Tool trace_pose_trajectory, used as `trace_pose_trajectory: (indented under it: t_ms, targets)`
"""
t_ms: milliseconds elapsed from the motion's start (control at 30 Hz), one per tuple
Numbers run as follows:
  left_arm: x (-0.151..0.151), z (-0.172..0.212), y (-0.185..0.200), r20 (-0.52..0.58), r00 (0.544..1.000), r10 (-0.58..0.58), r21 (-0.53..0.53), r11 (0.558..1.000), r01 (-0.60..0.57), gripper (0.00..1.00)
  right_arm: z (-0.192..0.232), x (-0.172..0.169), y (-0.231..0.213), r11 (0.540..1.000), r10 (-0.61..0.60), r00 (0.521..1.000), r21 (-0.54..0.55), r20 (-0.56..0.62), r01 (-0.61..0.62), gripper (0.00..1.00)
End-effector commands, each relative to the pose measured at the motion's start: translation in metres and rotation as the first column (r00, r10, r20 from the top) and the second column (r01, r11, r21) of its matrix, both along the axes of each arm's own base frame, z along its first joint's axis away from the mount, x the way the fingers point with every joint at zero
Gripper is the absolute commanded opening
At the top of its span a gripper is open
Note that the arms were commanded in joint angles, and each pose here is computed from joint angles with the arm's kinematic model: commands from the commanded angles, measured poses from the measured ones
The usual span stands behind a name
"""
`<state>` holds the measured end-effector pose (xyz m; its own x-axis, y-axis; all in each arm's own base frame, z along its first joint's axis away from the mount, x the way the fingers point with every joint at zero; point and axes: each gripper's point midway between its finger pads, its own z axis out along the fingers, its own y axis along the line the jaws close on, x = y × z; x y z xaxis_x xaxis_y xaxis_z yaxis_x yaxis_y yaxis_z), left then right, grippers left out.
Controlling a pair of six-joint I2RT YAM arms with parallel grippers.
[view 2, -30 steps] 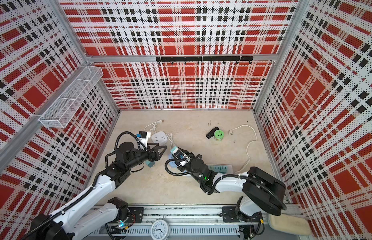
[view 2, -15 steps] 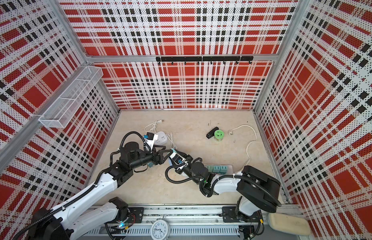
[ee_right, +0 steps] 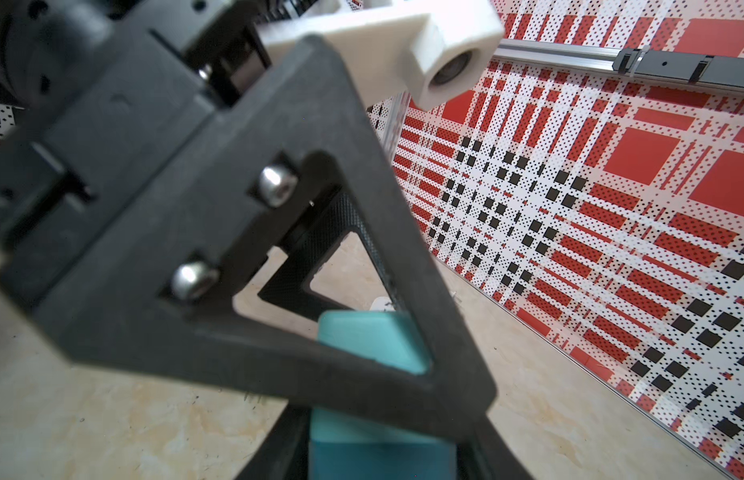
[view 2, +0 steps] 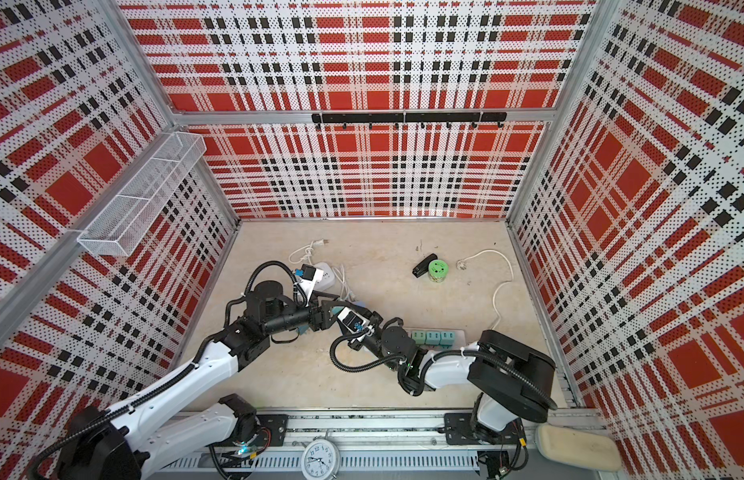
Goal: Insert the plug
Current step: 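Close the left gripper on the teal adapter held by the right gripper, then open the right gripper and draw it back while the left holds the adapter, then carry the teal adapter with the left gripper over the light-blue strip while the right withdraws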
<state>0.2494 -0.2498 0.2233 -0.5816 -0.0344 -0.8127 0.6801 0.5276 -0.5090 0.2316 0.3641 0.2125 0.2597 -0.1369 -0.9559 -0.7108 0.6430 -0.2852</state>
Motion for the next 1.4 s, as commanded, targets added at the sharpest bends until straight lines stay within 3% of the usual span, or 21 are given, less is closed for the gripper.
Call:
trace_pose_trajectory:
  t_ms: [0,200,367,500,600,800,933,1067,1367]
  targets:
    - [-0.001,0.017,-0.008,0.023,0.999,-0.034,-0.028,0.999,0.035,0.61,0.016,0.000,-0.004,0.997,-0.023,0.999,0.071,0.042,0.020,0.01]
    - [-0.001,0.014,-0.011,0.010,0.999,-0.041,-0.027,0.999,0.041,0.48,0.016,0.000,-0.005,0.997,-0.026,0.999,0.075,0.039,0.023,0.01]
    - [0.002,0.014,-0.012,0.003,0.999,-0.035,-0.025,0.999,0.035,0.25,0.015,0.001,-0.004,0.997,-0.024,0.999,0.070,0.039,0.021,0.01]
    - [0.009,0.012,-0.011,-0.016,1.000,-0.003,-0.014,1.000,0.003,0.08,0.014,0.001,-0.005,0.997,-0.028,0.999,0.079,0.041,0.024,0.14]
    - [0.013,0.009,-0.009,-0.017,1.000,0.022,-0.002,1.000,-0.022,0.02,0.015,0.000,-0.007,0.996,-0.028,0.999,0.080,0.038,0.025,0.29]
    - [0.019,0.006,-0.002,0.005,0.998,0.063,0.061,0.996,-0.064,0.00,0.017,0.001,-0.017,0.995,-0.060,0.997,0.085,0.040,0.057,0.76]
    - [0.025,0.003,0.013,0.052,0.991,0.124,0.144,0.981,-0.130,0.00,0.018,-0.001,-0.025,0.993,-0.077,0.996,0.096,0.048,0.073,0.95]
    - [0.023,-0.002,0.032,0.148,0.979,0.139,0.248,0.953,-0.173,0.00,0.018,0.000,-0.035,0.990,-0.106,0.993,0.094,0.052,0.101,1.00]
    - [0.002,0.000,0.040,0.383,0.923,-0.036,0.387,0.914,-0.125,0.00,0.030,0.010,-0.069,0.959,-0.270,0.960,0.110,0.081,0.260,1.00]
